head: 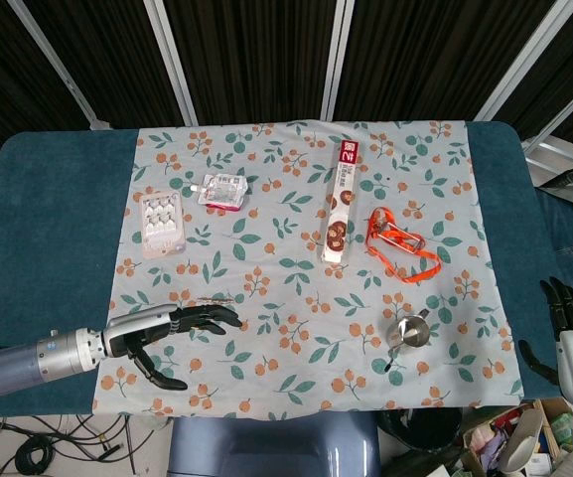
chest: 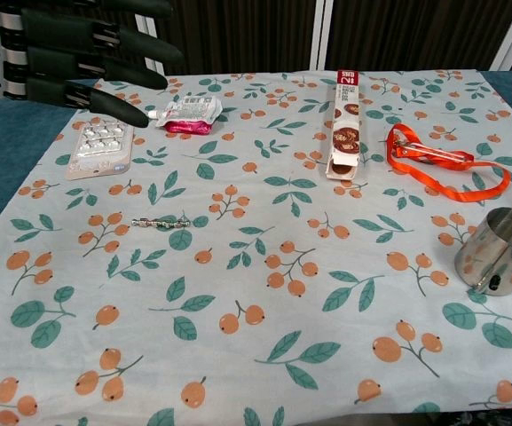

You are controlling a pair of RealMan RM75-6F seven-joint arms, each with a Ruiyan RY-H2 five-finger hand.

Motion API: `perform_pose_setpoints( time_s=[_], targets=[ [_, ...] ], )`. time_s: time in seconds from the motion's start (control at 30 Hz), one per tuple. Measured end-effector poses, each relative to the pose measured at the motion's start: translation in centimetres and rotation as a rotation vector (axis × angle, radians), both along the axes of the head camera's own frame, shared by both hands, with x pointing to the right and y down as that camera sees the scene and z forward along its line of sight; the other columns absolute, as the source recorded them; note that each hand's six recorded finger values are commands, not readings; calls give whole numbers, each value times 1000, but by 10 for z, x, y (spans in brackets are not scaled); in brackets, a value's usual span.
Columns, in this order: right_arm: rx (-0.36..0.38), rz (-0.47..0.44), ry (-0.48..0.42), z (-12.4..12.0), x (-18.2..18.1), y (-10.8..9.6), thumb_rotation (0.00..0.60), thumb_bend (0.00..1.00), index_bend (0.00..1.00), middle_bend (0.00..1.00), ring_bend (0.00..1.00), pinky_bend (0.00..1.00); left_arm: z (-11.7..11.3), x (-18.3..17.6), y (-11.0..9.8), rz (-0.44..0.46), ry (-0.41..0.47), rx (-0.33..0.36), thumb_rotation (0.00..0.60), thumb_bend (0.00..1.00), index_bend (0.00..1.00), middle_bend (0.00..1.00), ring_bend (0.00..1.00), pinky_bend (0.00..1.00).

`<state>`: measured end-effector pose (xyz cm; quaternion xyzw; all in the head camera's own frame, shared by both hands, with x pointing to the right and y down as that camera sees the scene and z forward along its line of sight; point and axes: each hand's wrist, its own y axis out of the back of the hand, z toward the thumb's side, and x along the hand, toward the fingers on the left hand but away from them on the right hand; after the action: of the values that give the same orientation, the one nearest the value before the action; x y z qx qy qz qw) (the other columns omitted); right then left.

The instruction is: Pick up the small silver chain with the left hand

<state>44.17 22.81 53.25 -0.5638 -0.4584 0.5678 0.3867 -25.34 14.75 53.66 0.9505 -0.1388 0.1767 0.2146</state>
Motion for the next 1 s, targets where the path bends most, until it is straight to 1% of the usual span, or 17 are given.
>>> perform_pose_setpoints(
  time_s=[0.3, 0.83, 1.0],
  targets=[
    [1, 0, 0, -1, 0, 0, 600, 200, 20, 43, 80, 137, 4, -1, 2, 6, -16, -4, 600, 204, 86, 106, 7, 117],
    [0, 5, 2, -1, 1, 0, 600, 200, 20, 43, 80, 136, 6, 3, 5, 39, -57, 45, 600, 204, 86, 105, 7, 122],
    [-5, 4, 2, 0, 1, 0, 600, 200, 20, 43, 80, 136, 2, 3, 4, 34, -49, 53, 600, 204, 86, 105, 7, 121]
  ],
)
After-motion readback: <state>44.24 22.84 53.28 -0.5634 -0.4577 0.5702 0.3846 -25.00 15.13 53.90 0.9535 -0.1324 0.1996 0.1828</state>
